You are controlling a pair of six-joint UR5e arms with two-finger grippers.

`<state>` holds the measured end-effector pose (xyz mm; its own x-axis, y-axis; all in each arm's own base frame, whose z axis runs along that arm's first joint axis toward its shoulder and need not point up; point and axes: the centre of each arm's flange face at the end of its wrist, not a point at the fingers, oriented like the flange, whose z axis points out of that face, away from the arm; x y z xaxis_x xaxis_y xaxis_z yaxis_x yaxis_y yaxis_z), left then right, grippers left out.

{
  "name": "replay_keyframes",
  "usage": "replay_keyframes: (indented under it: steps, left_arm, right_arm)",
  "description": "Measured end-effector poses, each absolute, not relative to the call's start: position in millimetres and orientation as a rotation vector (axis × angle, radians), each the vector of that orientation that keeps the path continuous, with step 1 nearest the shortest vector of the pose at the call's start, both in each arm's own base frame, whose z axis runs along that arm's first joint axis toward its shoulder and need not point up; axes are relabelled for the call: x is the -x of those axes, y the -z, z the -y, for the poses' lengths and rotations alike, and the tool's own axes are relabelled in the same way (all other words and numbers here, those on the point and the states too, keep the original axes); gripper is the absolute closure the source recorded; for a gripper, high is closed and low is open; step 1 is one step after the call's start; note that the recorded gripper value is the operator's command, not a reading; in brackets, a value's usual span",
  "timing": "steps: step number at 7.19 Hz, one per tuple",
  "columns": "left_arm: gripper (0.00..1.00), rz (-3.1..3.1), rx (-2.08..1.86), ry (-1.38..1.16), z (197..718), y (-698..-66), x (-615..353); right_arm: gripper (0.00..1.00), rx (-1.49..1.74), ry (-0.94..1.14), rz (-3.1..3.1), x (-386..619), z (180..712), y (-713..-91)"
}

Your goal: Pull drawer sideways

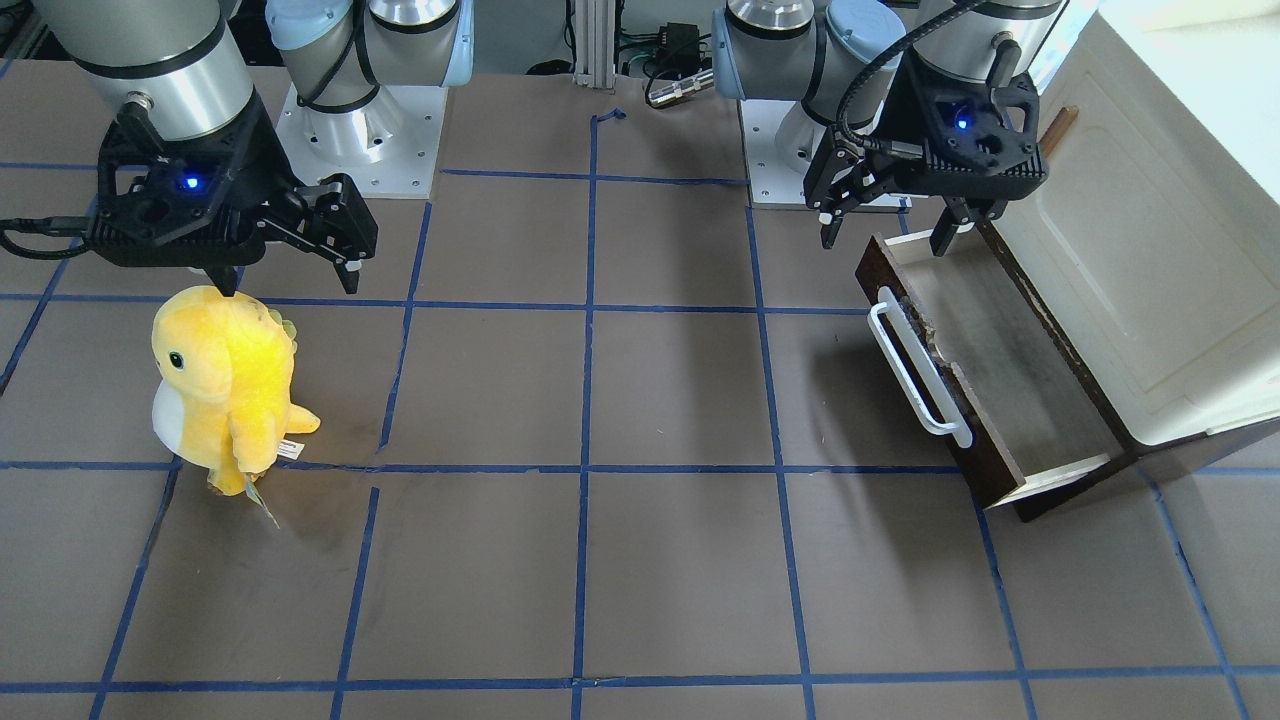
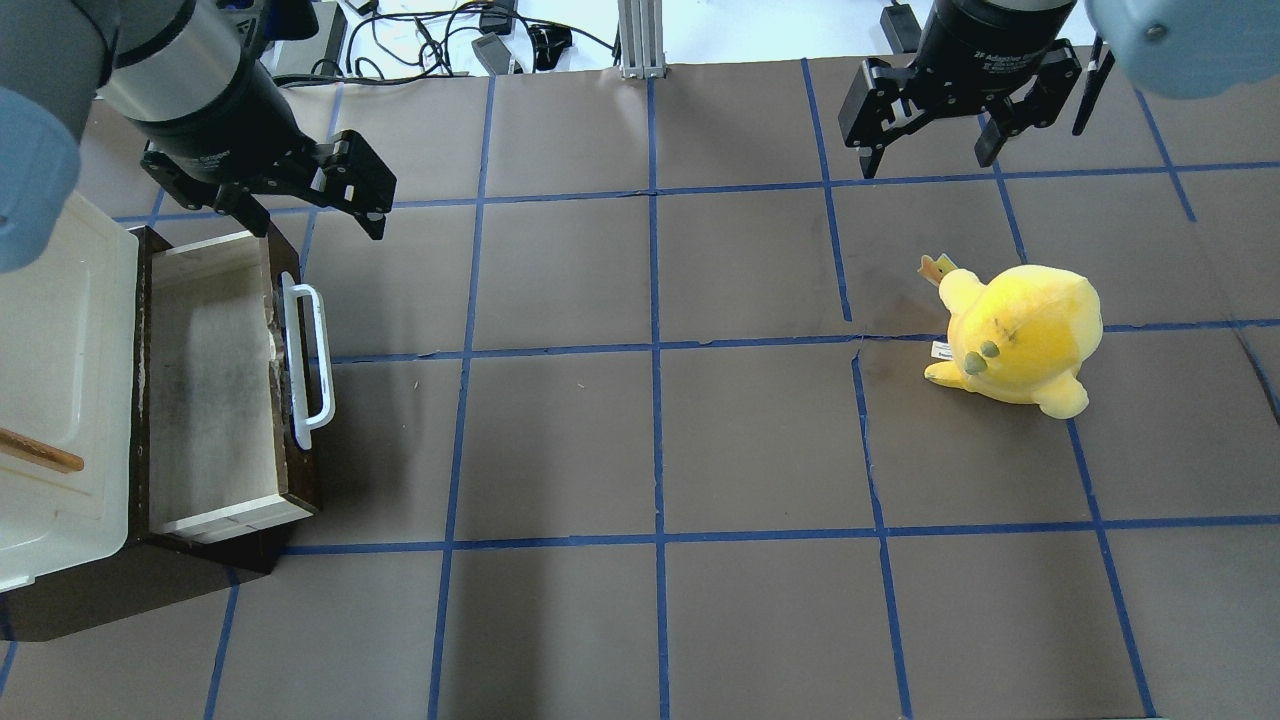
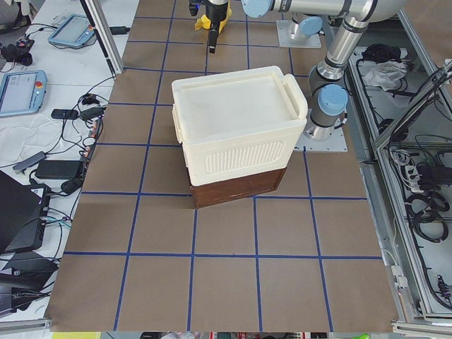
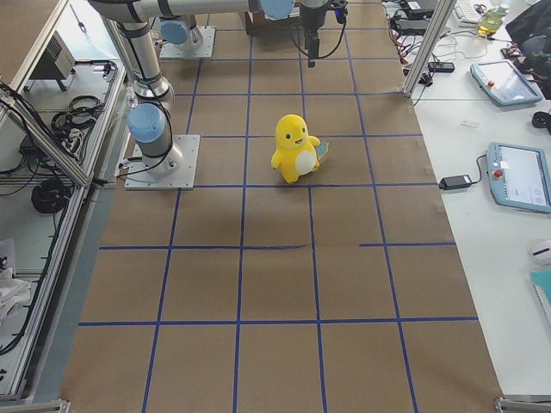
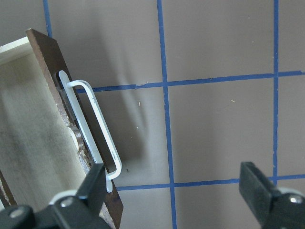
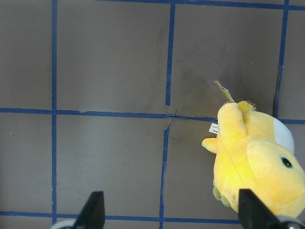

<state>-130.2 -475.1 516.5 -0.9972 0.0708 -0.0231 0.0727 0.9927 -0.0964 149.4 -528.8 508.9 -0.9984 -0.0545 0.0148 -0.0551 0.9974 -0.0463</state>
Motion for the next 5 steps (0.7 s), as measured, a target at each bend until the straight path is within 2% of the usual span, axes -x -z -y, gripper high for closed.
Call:
replay_keyframes:
  steps: [5]
  left_arm:
    - [0.0, -3.122, -0.195, 0.116, 469, -517, 118]
  right_arm:
    - [0.0, -0.086, -0.073, 3.126, -149, 529, -509]
